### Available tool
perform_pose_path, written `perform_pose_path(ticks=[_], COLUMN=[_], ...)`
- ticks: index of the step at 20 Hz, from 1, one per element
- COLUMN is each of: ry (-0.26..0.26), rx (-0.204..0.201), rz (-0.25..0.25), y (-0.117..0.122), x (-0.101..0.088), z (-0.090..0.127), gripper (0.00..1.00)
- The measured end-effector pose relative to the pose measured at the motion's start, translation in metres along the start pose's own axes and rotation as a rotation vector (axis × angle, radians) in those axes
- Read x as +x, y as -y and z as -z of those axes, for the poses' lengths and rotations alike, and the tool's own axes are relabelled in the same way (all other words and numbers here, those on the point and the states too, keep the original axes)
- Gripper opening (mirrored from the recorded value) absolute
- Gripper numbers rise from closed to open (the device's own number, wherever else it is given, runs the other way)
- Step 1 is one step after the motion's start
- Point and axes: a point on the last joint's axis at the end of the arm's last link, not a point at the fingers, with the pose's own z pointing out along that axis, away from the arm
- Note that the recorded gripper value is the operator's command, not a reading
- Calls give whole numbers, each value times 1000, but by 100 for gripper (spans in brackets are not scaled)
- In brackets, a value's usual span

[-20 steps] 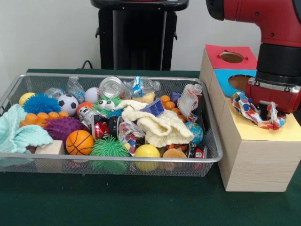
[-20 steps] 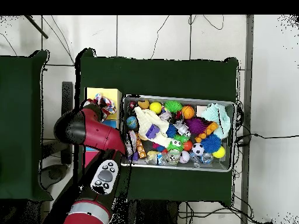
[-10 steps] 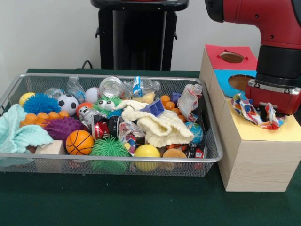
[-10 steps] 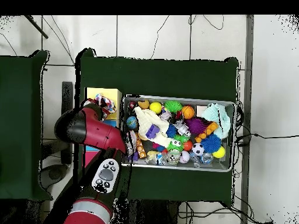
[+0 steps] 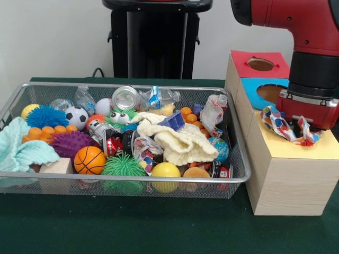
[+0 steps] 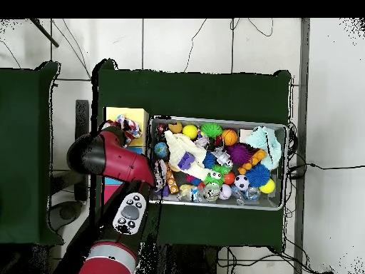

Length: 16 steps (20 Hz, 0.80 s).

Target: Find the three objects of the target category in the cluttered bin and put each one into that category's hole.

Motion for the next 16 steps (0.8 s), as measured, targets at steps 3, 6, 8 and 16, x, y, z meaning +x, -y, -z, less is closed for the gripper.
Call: perform_pose_path(ticks=[3, 6, 8, 16], ry=[-4, -7, -6, -7], rx=[-6, -10, -11, -12], rz=[10, 20, 26, 32], y=[0, 0, 0, -1], x=[-1, -1, -1, -1], z=[-1, -1, -1, -1], gripper=[0, 0, 0, 0])
